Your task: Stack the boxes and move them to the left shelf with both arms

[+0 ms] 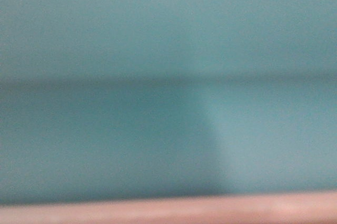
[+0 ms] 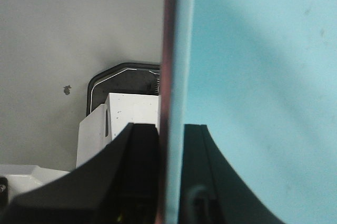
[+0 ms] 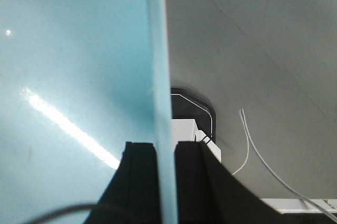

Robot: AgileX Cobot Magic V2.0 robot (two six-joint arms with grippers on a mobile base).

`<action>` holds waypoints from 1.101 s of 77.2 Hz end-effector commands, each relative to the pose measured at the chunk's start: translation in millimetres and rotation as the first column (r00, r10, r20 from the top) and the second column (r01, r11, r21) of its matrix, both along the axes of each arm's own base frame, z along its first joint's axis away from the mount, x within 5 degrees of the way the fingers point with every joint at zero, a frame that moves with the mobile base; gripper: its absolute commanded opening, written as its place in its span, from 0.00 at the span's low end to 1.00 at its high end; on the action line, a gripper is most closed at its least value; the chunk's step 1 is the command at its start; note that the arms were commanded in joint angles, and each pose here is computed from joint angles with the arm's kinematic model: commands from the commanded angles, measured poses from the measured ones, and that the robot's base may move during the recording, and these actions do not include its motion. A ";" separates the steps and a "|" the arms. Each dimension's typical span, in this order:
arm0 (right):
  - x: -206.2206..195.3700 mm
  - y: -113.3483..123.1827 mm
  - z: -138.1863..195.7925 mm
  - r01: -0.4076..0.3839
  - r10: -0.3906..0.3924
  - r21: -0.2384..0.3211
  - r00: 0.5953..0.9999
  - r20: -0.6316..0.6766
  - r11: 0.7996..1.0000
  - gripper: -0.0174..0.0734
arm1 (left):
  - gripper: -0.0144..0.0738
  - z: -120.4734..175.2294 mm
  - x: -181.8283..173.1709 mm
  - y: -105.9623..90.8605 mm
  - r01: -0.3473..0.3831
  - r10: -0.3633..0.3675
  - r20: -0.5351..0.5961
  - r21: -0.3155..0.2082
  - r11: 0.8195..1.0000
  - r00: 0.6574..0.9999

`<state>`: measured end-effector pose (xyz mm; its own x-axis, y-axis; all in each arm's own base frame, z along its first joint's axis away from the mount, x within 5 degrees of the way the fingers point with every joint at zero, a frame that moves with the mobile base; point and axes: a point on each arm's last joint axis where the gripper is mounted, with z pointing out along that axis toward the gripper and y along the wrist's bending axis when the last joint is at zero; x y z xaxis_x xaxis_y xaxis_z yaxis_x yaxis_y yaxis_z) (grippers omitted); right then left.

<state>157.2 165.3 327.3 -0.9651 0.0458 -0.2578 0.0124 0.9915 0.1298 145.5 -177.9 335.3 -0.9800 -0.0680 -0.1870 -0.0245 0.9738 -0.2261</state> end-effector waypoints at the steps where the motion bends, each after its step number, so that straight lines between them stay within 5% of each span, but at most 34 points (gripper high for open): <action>1: -2.7 -4.8 15.9 0.002 -0.004 0.041 0.999 0.045 0.999 0.26 | 0.17 15.1 -8.5 5.4 -0.003 0.003 -0.004 -0.029 1.000 1.000; 85: -2.7 -4.8 15.9 0.002 -0.004 0.041 0.999 0.045 0.999 0.26 | 0.17 15.1 -9.0 5.0 -0.003 0.003 -0.010 -0.034 0.999 1.000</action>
